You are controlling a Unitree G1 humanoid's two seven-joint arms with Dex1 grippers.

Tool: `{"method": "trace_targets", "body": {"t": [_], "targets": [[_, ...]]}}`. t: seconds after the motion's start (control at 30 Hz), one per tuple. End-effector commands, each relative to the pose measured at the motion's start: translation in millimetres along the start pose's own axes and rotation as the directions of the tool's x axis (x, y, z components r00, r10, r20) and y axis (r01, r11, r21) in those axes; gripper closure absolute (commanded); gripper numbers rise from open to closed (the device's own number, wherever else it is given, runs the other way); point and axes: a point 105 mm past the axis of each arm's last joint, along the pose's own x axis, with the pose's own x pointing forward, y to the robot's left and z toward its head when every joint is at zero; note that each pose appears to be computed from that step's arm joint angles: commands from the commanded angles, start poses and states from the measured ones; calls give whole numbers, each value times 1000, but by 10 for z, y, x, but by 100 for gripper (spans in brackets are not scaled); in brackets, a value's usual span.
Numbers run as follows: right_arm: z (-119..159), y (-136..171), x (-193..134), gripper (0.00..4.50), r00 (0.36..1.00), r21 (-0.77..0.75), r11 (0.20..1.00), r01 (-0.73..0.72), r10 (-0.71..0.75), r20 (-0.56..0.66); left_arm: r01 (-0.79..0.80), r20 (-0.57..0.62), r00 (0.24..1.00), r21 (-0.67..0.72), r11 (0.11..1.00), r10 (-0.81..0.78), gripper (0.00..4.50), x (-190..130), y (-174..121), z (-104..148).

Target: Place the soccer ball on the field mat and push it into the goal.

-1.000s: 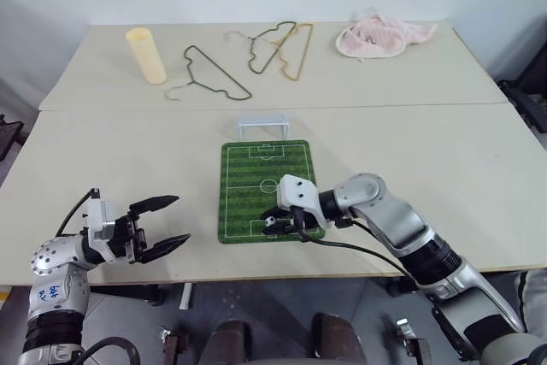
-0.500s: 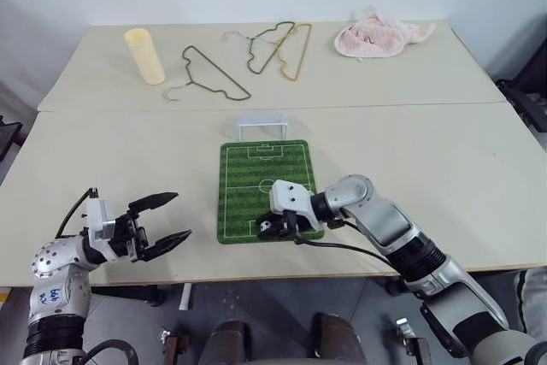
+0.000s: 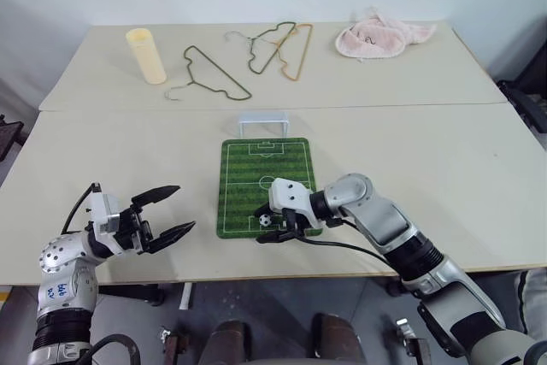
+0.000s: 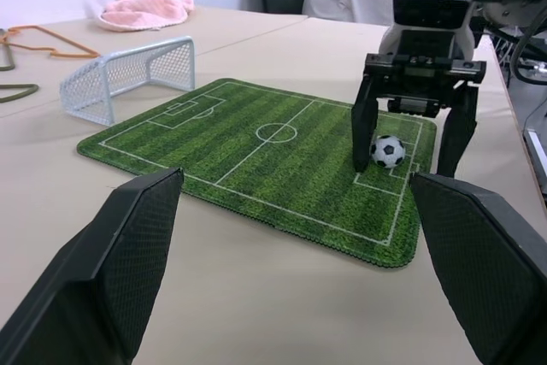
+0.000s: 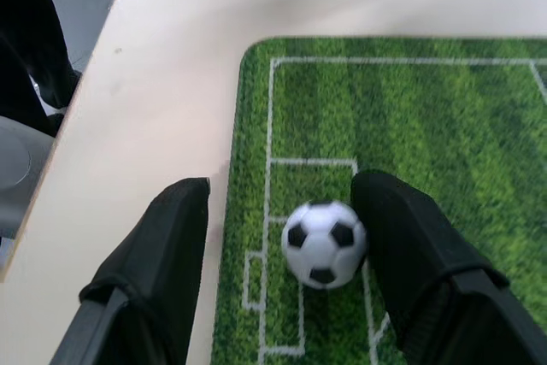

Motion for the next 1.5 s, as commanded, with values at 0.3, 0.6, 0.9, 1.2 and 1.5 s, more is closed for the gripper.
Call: {"method": "trace_targets", "body": {"t": [0.3, 0.6, 0.9, 1.2, 1.5], "targets": [[555, 51, -249, 221, 995, -96, 995, 28, -19, 101, 21, 21, 1000, 26, 999, -21, 0, 81, 27, 28], [94, 313, -241, 449, 1000, -19, 999, -30, 30, -10, 36, 20, 999, 23, 999, -36, 0, 83, 49, 36], [-73, 141, -92, 449, 1000, 19, 1000, 0, 0, -11, 43, 15, 999, 26, 999, -44, 0, 91, 59, 52], [51, -850, -488, 449, 920, 19, 920, 391, -391, 35, 45, 13, 999, 46, 998, -45, 0, 137, 141, 88], [361, -1233, -1056, 449, 774, 39, 785, 618, -617, 139, 43, 21, 999, 61, 997, -44, 0, 219, 201, 80]]}}
